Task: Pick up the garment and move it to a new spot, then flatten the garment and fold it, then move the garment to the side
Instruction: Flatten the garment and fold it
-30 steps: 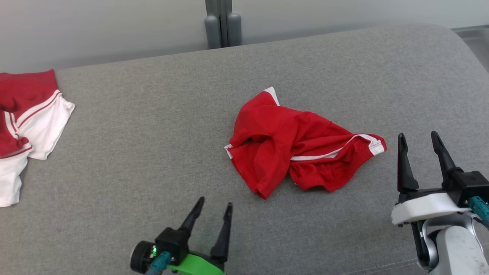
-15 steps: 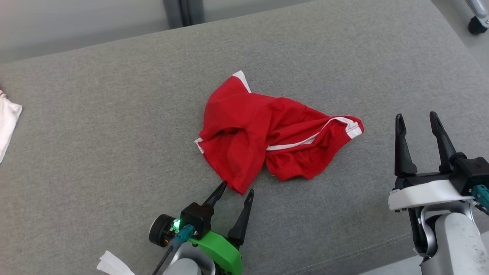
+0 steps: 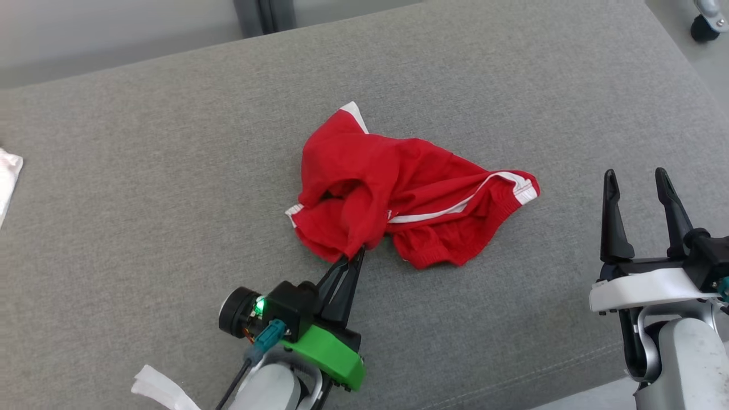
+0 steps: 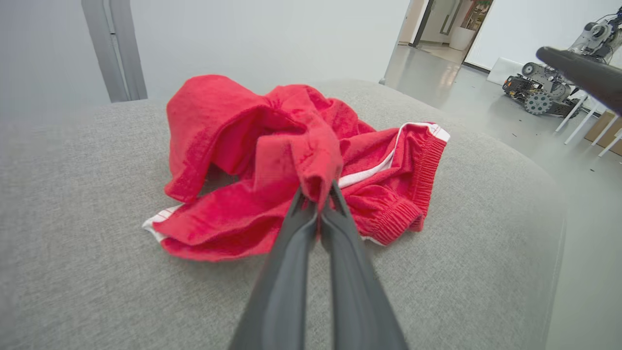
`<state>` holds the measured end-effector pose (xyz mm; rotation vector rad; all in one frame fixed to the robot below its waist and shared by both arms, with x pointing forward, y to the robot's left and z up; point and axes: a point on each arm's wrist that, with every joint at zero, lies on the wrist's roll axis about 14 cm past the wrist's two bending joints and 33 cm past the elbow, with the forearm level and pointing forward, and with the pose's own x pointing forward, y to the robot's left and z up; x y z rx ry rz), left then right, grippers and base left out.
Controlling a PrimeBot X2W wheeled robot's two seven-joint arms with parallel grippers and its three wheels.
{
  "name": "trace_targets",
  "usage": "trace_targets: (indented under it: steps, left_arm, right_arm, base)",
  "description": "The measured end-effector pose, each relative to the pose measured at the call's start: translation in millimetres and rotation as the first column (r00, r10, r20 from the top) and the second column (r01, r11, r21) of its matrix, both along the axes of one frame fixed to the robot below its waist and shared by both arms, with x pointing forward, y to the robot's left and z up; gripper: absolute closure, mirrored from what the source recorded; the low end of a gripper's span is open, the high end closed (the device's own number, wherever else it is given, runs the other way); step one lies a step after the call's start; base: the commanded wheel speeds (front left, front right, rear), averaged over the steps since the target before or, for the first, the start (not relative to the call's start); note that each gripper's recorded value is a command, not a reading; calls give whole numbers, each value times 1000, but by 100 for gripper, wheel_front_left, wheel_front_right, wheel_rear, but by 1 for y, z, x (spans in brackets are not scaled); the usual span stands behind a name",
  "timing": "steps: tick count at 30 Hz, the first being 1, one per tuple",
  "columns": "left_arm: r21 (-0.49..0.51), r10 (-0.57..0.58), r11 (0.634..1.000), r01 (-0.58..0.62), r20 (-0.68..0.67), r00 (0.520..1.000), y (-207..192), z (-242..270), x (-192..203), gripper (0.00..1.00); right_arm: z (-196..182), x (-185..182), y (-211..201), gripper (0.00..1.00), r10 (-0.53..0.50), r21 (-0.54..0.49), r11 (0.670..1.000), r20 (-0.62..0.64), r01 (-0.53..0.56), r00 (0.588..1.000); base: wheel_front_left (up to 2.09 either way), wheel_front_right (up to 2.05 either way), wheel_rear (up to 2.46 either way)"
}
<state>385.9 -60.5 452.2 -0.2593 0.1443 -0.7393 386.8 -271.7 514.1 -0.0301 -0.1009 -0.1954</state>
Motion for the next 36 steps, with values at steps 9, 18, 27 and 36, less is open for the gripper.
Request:
trace_targets:
  steps: [9,18,27,36]
  left_arm:
    - [-103,57,994,-37,202,978,16,75,-14,100]
    - [-12,69,998,-68,139,988,32,53,3,100]
    - [88,175,979,-182,81,981,64,16,80,100]
    - [149,267,954,-262,-18,963,88,-30,120,100]
  right_arm:
    - [10,6,17,0,48,14,999,37,-49,998]
    - [16,9,31,0,92,35,995,62,-94,994]
    - [4,8,9,0,27,30,999,25,-28,999]
    - [-11,3,-13,0,-38,10,999,-27,39,999]
  base:
    - [0,0,0]
    - [0,0,0]
    - [0,0,0]
    - [0,0,0]
